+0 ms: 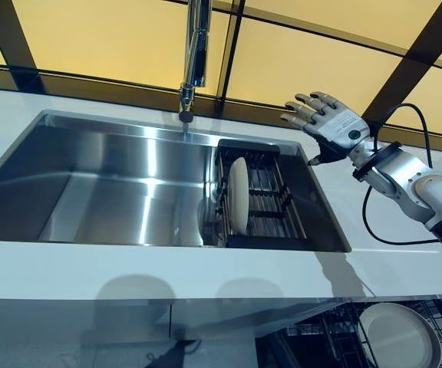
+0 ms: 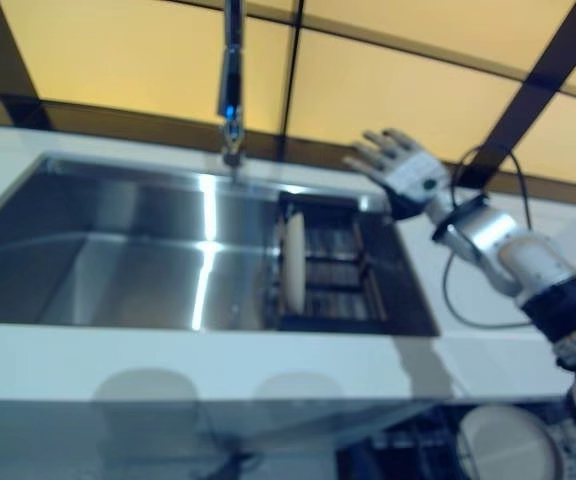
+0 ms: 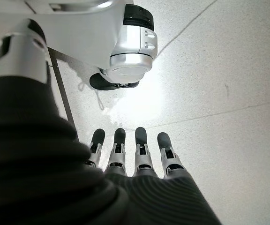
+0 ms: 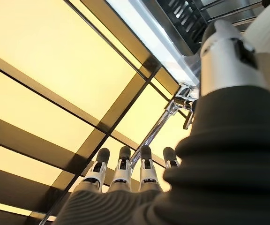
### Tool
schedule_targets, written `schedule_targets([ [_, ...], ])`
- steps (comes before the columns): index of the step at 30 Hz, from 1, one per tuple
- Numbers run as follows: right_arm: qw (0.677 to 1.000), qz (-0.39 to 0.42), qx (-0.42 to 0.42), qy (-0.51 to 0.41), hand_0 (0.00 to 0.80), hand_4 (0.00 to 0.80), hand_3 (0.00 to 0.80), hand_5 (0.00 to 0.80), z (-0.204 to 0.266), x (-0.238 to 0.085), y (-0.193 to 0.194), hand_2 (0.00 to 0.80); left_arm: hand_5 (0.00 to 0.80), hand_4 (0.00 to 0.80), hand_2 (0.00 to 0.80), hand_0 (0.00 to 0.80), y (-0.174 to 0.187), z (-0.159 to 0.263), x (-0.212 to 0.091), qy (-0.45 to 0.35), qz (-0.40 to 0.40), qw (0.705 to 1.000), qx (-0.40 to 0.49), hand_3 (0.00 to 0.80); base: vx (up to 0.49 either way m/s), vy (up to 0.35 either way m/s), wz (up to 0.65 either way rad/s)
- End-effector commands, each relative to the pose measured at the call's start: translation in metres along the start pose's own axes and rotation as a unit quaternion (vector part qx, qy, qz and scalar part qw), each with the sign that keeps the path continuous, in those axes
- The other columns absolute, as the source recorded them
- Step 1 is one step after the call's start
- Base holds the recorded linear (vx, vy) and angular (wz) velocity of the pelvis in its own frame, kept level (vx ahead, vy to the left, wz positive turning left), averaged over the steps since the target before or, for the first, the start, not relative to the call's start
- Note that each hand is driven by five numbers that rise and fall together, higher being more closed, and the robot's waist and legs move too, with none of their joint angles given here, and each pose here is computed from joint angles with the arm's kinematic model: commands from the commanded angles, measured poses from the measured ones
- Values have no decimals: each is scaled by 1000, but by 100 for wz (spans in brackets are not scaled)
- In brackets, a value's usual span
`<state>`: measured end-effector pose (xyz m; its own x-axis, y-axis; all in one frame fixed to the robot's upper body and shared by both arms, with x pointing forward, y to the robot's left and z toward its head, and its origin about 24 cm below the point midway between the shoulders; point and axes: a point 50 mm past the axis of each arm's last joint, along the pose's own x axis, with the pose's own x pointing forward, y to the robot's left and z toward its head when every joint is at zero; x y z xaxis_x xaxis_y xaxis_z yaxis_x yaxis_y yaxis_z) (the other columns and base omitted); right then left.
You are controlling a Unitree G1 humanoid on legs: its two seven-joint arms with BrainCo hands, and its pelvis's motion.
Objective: Take plates into dishwasher
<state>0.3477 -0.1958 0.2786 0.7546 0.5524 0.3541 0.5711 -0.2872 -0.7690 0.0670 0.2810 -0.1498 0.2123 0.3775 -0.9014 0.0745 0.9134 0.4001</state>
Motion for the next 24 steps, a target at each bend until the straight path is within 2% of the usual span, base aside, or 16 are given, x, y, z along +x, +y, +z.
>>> schedule_targets([
  [1, 999, -36, -36, 3, 0, 0, 0, 0, -12, 11, -26, 0, 0, 0, 0, 0, -6, 11, 1, -10, -7, 1000, 23, 0, 6, -5, 3],
  [24, 997, -50, -23, -53, 0, 0, 0, 0, 21, 28, -28, 0, 0, 0, 0, 0, -12, 20, 1, -30, -14, 999, 19, 0, -5, -3, 2],
])
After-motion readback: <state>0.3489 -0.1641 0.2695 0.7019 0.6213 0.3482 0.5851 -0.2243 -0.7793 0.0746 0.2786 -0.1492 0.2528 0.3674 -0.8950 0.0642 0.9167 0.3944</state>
